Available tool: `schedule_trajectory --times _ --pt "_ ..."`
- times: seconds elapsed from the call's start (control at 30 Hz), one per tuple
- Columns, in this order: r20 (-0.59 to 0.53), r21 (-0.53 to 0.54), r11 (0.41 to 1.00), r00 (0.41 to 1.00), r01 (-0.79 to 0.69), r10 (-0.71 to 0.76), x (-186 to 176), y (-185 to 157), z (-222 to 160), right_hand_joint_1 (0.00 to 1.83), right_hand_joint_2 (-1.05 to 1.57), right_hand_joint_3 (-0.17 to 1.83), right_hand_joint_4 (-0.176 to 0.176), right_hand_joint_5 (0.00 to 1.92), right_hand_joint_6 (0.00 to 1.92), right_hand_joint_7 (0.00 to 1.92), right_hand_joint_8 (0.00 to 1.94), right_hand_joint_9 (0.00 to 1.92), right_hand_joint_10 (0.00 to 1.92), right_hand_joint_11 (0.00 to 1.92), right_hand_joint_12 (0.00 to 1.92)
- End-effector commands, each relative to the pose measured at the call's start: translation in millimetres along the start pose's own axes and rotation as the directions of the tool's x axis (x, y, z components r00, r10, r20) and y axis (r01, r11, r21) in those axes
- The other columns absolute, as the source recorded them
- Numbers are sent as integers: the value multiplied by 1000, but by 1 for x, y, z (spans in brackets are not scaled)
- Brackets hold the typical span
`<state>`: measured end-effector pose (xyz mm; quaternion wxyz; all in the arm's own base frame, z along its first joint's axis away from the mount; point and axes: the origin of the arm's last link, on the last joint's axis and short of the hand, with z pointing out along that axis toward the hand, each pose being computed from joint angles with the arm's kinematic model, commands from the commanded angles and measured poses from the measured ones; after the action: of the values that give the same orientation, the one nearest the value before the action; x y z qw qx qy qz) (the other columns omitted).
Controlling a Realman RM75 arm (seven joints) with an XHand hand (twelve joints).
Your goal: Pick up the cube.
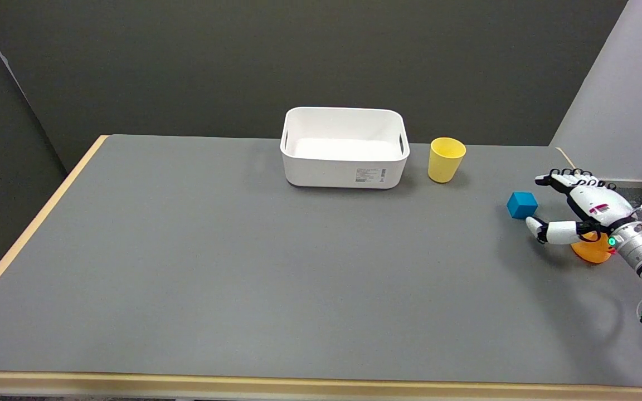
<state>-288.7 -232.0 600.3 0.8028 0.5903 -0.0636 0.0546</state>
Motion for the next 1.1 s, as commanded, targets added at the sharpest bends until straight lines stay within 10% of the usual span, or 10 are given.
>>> schedule_trajectory --times 0.03,1.1 --pt "50 -31 999 998 37 -35 2 6 13 495 568 955 29 199 472 179 349 52 644 -1 1075" --pt "94 11 996 992 89 -90 -4 -11 45 666 635 899 21 275 494 293 345 132 667 0 1153"
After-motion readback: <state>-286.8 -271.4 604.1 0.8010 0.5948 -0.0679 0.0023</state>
